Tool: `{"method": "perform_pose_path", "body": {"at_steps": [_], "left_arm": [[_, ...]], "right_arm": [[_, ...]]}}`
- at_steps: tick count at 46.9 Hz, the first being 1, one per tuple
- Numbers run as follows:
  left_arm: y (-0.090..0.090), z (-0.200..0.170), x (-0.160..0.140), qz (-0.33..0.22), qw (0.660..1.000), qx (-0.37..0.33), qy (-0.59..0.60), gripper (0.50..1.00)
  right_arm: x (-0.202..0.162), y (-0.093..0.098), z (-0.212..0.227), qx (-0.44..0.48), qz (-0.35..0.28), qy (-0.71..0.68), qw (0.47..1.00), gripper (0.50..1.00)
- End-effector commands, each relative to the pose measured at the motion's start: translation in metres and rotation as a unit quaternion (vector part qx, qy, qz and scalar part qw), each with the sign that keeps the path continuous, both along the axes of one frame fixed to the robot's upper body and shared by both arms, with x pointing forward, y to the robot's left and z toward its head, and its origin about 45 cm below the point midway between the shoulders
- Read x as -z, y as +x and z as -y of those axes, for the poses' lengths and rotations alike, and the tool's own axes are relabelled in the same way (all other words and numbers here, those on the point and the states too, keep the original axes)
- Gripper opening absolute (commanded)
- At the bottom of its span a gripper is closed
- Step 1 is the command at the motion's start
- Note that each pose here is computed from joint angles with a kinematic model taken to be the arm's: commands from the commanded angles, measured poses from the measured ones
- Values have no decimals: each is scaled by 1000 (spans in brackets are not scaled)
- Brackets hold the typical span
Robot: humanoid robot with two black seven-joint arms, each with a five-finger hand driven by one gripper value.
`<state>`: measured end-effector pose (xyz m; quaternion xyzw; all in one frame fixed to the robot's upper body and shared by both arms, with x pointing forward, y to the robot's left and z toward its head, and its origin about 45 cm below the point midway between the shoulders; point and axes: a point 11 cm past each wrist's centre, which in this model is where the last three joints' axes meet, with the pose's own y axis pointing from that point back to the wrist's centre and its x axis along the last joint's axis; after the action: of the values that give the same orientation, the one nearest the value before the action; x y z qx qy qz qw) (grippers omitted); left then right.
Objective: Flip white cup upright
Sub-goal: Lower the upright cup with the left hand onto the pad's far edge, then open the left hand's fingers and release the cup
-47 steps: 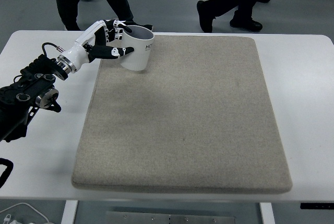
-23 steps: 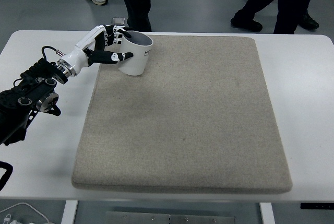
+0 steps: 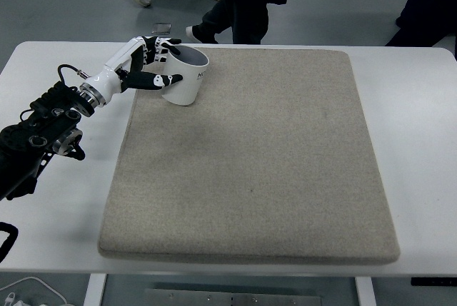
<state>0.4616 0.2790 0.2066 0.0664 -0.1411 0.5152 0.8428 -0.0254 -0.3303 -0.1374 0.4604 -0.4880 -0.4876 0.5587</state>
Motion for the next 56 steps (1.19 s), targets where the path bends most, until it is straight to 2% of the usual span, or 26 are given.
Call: {"method": "perform_pose_path", "body": {"at_steps": [1,10,18,22,27,29,30,33,37,41,43,56], "left_arm": [[-1,0,3,0,1000,-3,10,538],[-2,0,5,0,1000,-5,12,548],[-2,0,5,0,1000,-7,12,626],[-2,-1,5,0,1000,-9,9,698],[-1,-1,5,1,1000,-10,7,754],[-1,0,4,1,1000,-10,6,840],[-1,0,4,1,1000,-10,6,863],[-2,3,3,3,1000,-5,3,889],[-2,5,2,4,1000,-3,1,960],[-2,5,2,4,1000,-3,-2,971],[-2,4,1,5,1000,-4,-3,992],[-2,6,-1,7,1000,-5,-12,994]], "right_arm": [[0,0,0,0,0,-1,1000,930],[0,0,0,0,0,0,1000,930],[0,0,0,0,0,0,1000,930],[0,0,0,0,0,0,1000,930],[0,0,0,0,0,0,1000,930],[0,0,0,0,0,0,1000,930],[0,0,0,0,-1,-1,1000,930],[0,0,0,0,0,0,1000,930],[0,0,0,-1,0,0,1000,930],[0,0,0,0,0,0,1000,930],[0,0,0,0,0,-1,1000,930],[0,0,0,0,-1,0,1000,930]]}}
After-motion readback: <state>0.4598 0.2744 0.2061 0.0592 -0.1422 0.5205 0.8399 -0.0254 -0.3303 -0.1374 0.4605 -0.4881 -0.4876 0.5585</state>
